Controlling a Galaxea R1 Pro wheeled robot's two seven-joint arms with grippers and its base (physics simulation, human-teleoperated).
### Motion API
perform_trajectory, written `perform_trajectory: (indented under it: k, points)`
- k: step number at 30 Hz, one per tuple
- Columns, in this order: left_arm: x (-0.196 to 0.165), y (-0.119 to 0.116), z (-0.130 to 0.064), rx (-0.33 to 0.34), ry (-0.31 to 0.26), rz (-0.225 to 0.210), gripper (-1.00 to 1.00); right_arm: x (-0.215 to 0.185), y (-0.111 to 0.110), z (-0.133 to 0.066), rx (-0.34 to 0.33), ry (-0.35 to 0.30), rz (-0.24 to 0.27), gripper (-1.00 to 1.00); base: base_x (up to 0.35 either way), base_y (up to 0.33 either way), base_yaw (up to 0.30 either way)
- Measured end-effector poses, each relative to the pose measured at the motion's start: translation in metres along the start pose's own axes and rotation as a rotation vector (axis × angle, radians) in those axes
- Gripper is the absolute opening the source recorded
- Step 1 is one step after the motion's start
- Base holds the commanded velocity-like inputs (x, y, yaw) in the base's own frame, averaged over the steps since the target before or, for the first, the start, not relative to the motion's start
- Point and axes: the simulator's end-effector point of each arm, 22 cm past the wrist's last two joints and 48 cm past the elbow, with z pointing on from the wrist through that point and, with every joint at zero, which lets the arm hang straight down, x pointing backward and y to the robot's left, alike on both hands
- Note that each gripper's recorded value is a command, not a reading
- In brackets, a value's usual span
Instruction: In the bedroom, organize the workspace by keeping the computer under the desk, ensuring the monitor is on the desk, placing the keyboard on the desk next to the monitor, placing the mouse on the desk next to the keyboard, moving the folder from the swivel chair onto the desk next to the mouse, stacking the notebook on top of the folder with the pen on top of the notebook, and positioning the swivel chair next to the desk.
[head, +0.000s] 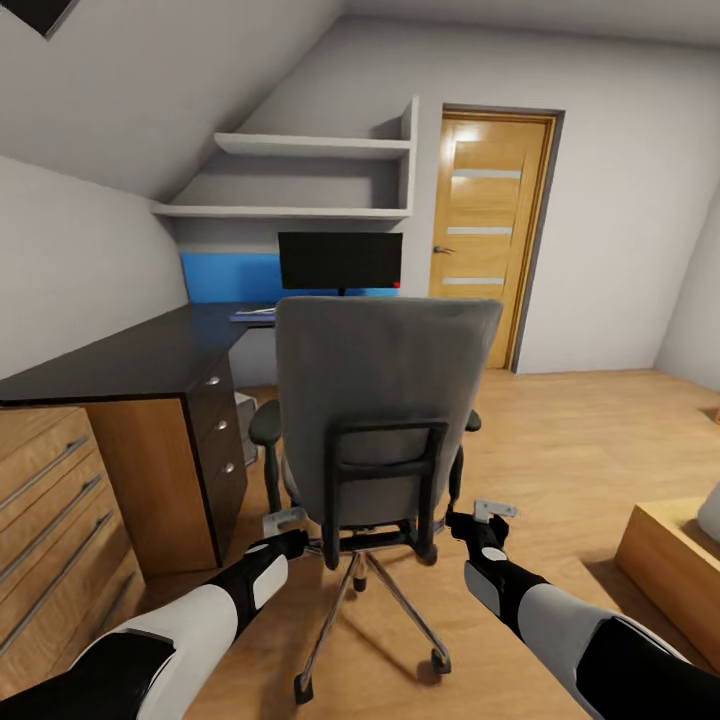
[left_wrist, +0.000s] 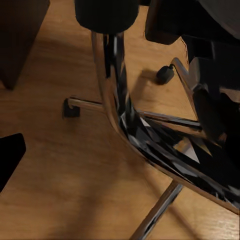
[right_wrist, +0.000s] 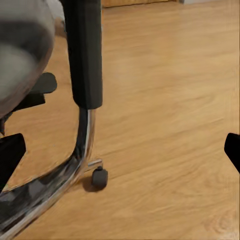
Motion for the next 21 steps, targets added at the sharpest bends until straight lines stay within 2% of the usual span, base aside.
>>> perform_trajectory:
  k: [6, 21]
  points:
    - [0.0001, 0.0003, 0.0001, -0.001, 0.000, -0.003, 1.00, -0.0014, -0.0017, -0.0005, 0.013, -0.008, 0.029, 1.00, 0.328, 0.000, 0.179]
    - [-0.0003, -0.0003, -0.0001, 0.001, 0.002, -0.003, 1.00, 0.0051, 0.0000, -0.0028, 0.007, -0.003, 0.013, 1.00, 0.328, 0.000, 0.012]
